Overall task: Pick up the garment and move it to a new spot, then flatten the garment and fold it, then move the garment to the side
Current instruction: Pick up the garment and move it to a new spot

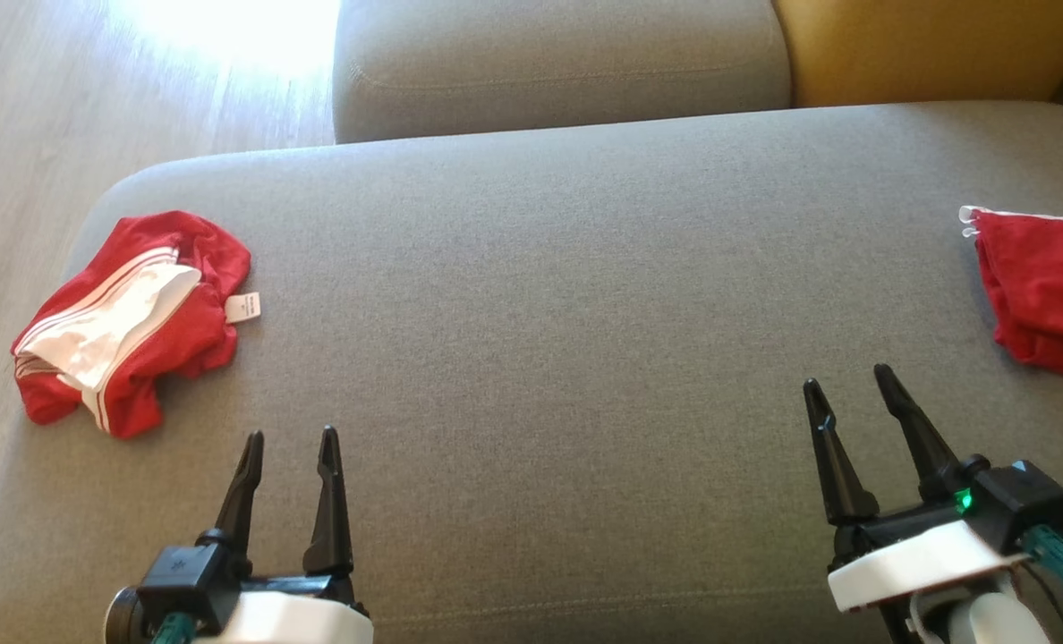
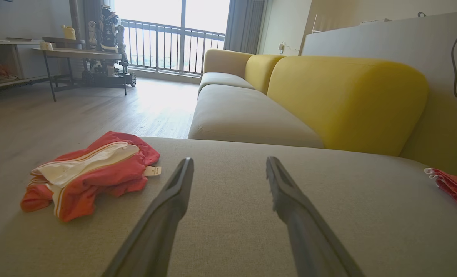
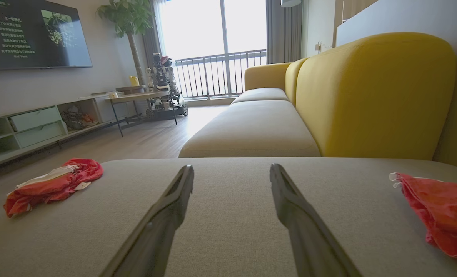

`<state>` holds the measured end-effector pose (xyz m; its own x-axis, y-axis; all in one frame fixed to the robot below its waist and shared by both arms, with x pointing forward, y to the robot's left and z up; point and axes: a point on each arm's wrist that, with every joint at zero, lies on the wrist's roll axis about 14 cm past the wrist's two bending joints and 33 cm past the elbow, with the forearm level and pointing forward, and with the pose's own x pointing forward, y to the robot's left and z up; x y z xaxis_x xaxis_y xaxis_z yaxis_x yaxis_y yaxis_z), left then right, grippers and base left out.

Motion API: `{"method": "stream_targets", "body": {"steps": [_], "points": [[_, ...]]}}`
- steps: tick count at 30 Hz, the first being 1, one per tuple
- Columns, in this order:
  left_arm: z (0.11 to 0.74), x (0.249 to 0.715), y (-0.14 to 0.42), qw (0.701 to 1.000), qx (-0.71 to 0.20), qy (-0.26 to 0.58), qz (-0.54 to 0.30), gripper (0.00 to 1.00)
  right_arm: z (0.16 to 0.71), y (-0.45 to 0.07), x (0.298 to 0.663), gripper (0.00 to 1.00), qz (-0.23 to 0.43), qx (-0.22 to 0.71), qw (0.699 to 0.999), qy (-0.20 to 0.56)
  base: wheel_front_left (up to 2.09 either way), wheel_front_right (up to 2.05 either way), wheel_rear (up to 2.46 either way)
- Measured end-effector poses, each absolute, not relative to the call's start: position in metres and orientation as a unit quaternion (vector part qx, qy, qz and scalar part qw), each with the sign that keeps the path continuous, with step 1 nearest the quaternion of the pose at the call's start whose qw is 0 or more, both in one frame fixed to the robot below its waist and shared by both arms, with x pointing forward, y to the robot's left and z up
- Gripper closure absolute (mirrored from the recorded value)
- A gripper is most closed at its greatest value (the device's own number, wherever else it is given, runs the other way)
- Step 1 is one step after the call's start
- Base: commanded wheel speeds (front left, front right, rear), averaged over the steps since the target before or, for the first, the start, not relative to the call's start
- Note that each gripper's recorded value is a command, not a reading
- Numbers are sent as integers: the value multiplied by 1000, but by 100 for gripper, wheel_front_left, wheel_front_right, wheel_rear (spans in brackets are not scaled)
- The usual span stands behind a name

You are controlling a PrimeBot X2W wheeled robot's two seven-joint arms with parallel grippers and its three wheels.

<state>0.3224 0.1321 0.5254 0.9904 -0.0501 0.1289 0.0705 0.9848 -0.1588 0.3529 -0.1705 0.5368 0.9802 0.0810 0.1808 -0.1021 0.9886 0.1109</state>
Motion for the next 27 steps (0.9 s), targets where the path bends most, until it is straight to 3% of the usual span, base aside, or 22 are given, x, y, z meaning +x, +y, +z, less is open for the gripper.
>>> {"method": "stream_targets", "body": {"steps": [19, 27], "points": [[522, 321, 135, 995, -81, -58, -28, 0, 523, -166, 349, 0, 51, 74, 994, -67, 0, 0, 0], [523, 310, 154, 995, -80, -63, 11, 0, 525, -135, 357, 0, 98, 77, 990, -66, 0, 0, 0]]}}
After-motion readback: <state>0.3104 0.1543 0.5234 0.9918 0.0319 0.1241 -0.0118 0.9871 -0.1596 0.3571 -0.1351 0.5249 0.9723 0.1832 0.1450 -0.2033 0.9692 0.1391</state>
